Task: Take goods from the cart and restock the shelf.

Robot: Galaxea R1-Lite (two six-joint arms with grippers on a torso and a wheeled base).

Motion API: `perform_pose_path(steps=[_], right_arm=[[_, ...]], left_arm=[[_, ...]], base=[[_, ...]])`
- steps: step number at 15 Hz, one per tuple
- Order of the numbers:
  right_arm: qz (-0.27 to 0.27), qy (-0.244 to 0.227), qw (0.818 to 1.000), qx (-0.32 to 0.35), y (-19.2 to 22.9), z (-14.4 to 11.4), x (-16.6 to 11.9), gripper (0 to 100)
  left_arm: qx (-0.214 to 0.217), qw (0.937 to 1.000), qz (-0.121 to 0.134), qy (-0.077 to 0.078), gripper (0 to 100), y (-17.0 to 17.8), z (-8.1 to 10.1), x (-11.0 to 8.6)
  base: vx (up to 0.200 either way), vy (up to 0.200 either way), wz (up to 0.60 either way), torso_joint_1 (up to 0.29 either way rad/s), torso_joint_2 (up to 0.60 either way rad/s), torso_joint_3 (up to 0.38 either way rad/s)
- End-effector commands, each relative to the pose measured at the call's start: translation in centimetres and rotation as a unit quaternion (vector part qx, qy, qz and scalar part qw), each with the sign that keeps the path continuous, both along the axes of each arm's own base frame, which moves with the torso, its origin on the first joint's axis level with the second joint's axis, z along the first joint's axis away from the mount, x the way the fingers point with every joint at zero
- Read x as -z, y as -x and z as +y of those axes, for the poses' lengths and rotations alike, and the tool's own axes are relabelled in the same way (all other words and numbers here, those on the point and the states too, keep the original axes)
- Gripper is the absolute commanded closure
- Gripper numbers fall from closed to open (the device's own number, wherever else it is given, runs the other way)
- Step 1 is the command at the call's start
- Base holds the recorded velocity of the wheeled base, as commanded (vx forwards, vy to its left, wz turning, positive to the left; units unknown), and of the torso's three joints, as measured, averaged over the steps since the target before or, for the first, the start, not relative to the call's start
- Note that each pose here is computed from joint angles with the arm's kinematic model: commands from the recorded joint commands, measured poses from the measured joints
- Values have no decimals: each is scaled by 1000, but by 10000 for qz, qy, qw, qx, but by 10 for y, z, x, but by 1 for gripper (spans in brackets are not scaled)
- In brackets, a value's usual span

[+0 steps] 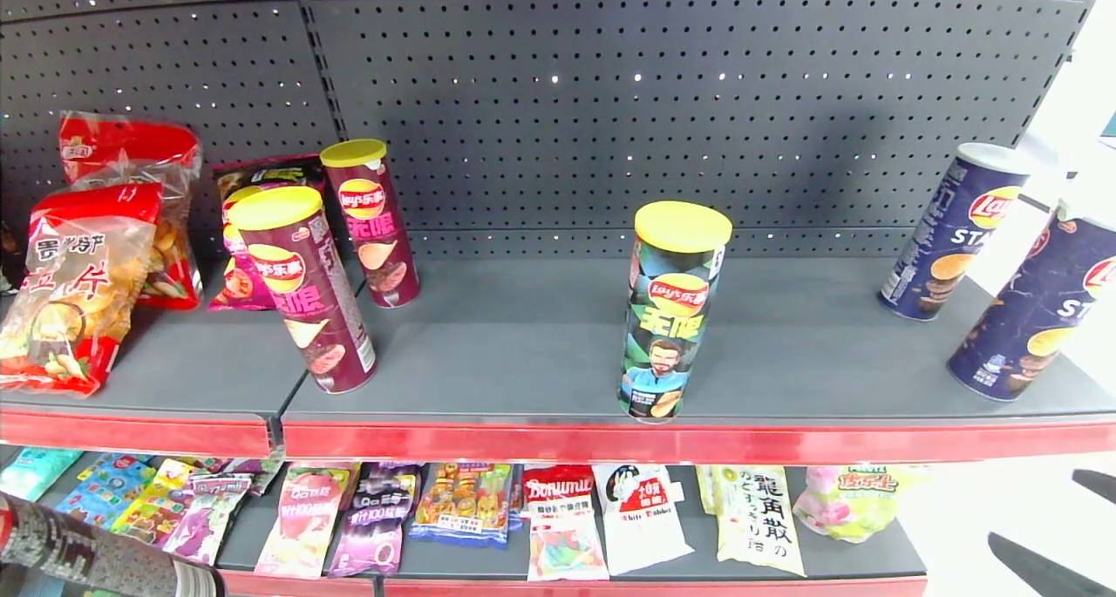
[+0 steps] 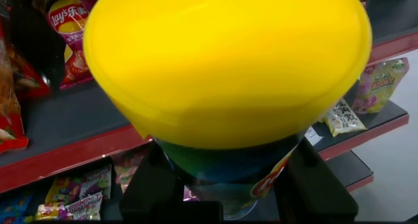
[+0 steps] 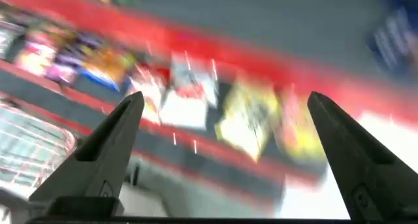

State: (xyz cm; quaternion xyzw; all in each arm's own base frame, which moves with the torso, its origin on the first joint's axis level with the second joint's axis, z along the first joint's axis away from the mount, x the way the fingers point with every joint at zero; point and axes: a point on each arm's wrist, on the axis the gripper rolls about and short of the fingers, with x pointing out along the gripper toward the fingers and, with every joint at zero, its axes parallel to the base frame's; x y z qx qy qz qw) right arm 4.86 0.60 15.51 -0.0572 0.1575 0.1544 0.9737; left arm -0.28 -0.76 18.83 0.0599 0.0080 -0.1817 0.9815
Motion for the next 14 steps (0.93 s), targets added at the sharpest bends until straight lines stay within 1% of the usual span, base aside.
perform_pose_path(steps=[1, 2, 3, 5, 6, 7, 9, 10, 11, 12, 13, 14], right_arm=[[-1011, 140, 9896, 1011, 73, 5, -9, 0], [-1089, 174, 9883, 1051, 75, 6, -6, 0], [-1133, 166, 9893, 905, 76, 6, -3, 0], [-1131, -2, 9936, -19, 76, 4, -3, 0], [-1068, 3, 9934, -427, 75, 1, -2, 0], [-1038, 102, 9941, -285, 76, -1, 5, 0], [-1298, 335, 9907, 238, 86, -3, 38, 0], [-1391, 428, 9862, 785, 88, -4, 57, 0], [-1419, 418, 9838, 1014, 82, -4, 65, 0], [-1752, 188, 9784, 1077, 75, -5, 70, 0], [-1909, 56, 9766, 989, 74, -4, 70, 0], [-1875, 28, 9778, 932, 74, -4, 71, 0]], left_arm=[[53, 10000, 46, 0, 100, -2, 0, 0], [145, 9999, 38, 4, 100, -2, -1, 0], [207, 9998, 31, 7, 100, -1, -1, 0], [299, 9995, 38, 11, 100, -1, -1, 0], [352, 9994, 31, 13, 100, -1, -1, 0], [352, 9994, 15, 13, 100, -1, -1, -1], [352, 9994, 26, 20, 100, 0, -1, 1], [352, 9994, 26, 20, 100, 0, -1, 1], [352, 9994, 34, 20, 100, -1, -1, 1], [352, 9994, 41, 20, 100, -1, -1, 1], [352, 9994, 57, 20, 100, -1, -1, 1], [352, 9994, 64, 21, 100, -2, -2, 1]], base=[[0, 0, 0, 0, 0, 0], [0, 0, 0, 0, 0, 0], [0, 0, 0, 0, 0, 0], [0, 0, 0, 0, 0, 0], [0, 0, 0, 0, 0, 0], [0, 0, 0, 0, 0, 0], [0, 0, 0, 0, 0, 0], [0, 0, 0, 0, 0, 0], [0, 0, 0, 0, 0, 0], [0, 0, 0, 0, 0, 0], [0, 0, 0, 0, 0, 0], [0, 0, 0, 0, 0, 0]])
